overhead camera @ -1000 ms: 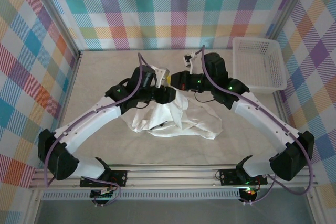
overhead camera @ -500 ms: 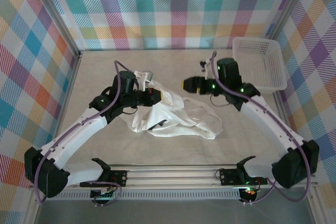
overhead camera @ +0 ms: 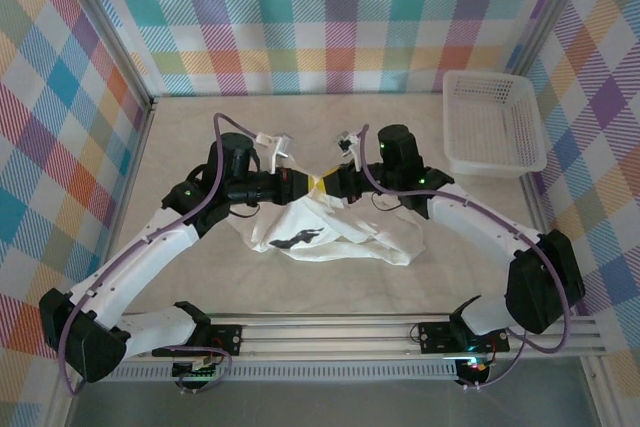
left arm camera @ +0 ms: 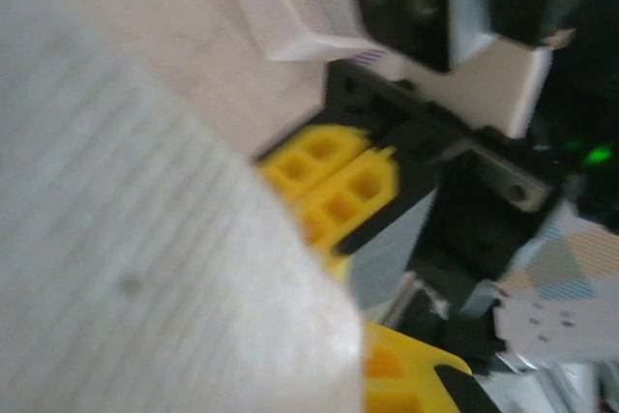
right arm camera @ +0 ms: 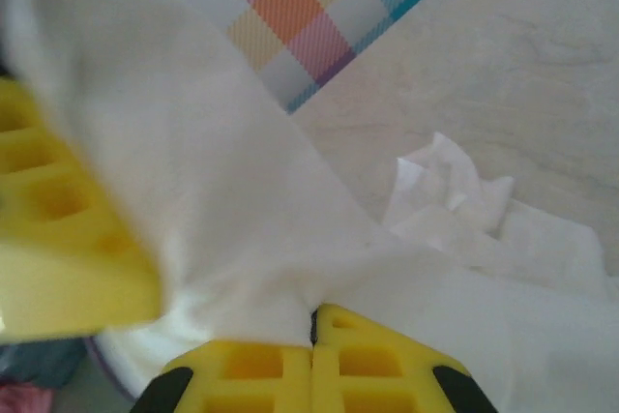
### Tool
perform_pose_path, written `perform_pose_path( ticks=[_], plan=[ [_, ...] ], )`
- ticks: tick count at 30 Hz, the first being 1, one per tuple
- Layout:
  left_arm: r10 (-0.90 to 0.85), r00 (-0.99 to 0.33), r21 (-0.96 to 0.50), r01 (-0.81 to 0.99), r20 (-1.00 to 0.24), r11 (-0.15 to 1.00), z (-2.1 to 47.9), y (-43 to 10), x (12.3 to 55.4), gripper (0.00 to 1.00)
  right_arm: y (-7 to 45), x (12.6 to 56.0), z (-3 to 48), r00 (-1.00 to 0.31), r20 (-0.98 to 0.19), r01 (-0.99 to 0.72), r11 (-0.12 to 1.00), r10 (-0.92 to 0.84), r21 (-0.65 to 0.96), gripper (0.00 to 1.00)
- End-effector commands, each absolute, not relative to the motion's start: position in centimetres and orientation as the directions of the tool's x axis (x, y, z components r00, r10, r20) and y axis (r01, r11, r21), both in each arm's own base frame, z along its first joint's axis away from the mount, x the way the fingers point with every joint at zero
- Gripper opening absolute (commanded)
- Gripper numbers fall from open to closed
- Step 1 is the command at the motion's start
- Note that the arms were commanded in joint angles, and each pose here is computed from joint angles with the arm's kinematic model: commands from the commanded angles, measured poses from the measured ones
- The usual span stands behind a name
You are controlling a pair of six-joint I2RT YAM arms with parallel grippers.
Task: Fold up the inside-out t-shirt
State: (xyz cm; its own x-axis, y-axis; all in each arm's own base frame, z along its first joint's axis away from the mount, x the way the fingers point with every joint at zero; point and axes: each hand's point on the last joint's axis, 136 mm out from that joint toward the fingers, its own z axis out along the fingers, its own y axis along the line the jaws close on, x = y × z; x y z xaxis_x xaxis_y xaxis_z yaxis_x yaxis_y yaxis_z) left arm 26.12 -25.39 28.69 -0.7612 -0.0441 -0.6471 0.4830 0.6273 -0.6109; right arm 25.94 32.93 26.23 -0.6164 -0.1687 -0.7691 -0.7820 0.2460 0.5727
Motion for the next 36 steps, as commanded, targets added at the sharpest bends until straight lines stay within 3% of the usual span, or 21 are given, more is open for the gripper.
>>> perform_pose_path(
  ticks=[1,3,5,11,14,19,25,31,36],
  plan=[
    [-0.073,-0.753,-0.417,0.279,-0.654,0.865,25.4,-18.8,27.7,0.18,32.3,23.3,31.9,-0.576,-0.813,-0.817,0.08,-0.086,0.57,0.0],
    [-0.092,-0.775,-0.332,0.158,-0.625,0.93,23.3,-15.8,27.9,0.27,31.0,23.1,33.4,-0.614,-0.789,-0.789,0.05,-0.033,0.612,0.0],
    [-0.082,-0.787,-0.33,0.159,-0.611,0.93,23.0,-15.3,27.8,0.34,29.7,23.1,34.3,-0.669,-0.743,-0.743,0.012,-0.016,0.669,0.0],
    [0.102,-0.645,-0.361,0.543,-0.757,0.758,28.3,-19.4,25.3,0.64,29.3,23.4,33.2,-0.749,-0.656,-0.658,-0.012,-0.094,0.753,0.0],
    [0.263,-0.523,-0.226,0.694,-0.811,0.683,28.9,-19.7,23.8,0.75,29.3,23.4,33.5,-0.736,-0.669,-0.671,-0.025,-0.102,0.741,0.0],
    [0.441,-0.371,-0.023,0.786,-0.817,0.618,28.0,-19.6,24.5,0.89,29.2,22.0,34.3,-0.707,-0.69,-0.684,-0.097,-0.155,0.723,0.0],
    [0.486,-0.148,0.178,0.808,-0.862,0.562,29.0,-21.3,28.0,0.93,28.9,20.5,34.9,-0.697,-0.683,-0.669,-0.144,-0.217,0.729,0.0],
    [0.377,-0.084,0.126,0.857,-0.922,0.499,31.7,-24.7,29.5,0.95,29.2,20.0,35.1,-0.698,-0.675,-0.656,-0.163,-0.241,0.737,0.0],
    [0.399,-0.056,0.141,0.883,-0.915,0.447,30.3,-26.2,30.5,0.95,29.3,20.3,35.2,-0.693,-0.684,-0.669,-0.149,-0.227,0.728,0.0]
  ],
)
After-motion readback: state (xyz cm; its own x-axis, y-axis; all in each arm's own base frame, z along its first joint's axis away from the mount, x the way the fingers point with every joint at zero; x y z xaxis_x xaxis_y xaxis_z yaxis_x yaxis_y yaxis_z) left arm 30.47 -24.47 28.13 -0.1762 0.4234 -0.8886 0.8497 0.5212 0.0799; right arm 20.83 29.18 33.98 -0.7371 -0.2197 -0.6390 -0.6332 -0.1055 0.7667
